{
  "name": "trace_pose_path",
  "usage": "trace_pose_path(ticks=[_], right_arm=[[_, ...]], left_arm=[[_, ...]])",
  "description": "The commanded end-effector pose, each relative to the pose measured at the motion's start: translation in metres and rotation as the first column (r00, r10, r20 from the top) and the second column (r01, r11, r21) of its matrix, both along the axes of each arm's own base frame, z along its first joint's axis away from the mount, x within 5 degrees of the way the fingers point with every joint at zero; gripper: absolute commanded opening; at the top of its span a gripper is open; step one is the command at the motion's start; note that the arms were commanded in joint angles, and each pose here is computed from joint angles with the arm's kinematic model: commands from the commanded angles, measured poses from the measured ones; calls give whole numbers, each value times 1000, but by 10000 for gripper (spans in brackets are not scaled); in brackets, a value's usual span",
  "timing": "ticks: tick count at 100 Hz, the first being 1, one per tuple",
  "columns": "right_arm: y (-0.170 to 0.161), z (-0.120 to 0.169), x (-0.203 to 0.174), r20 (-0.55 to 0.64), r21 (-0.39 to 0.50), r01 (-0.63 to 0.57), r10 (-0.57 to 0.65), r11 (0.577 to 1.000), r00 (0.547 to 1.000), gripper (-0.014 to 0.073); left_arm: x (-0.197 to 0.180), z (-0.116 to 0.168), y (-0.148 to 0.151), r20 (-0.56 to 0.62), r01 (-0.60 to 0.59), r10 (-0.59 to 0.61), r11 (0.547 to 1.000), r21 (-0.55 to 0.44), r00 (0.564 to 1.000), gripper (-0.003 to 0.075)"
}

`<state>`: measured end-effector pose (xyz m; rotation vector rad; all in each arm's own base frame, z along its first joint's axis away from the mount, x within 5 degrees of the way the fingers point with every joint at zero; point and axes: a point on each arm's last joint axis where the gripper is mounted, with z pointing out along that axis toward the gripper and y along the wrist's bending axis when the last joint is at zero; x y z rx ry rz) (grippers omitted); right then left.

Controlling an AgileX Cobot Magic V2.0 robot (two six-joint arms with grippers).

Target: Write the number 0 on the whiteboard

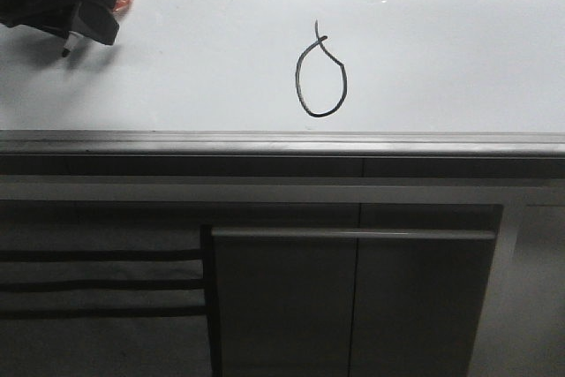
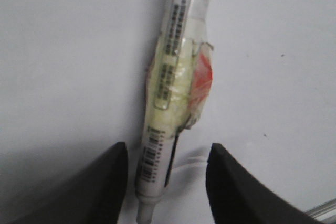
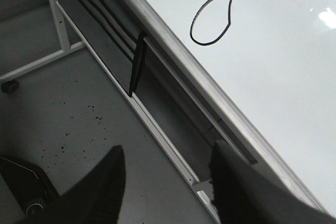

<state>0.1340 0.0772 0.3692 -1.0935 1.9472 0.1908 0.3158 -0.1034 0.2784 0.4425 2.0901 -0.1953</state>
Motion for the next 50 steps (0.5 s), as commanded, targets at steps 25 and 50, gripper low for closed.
trace_pose_path(ticks=[25,50], right_arm=[[-16,21,-8,86,32,148,-150,988,985,330],[-50,25,-30,-6,164,524,-531,836,848,330]], left_arm=[[-42,65,8,63,85,-86,996,17,994,358],[-121,93,27,54,162,-164,986,30,985,356]])
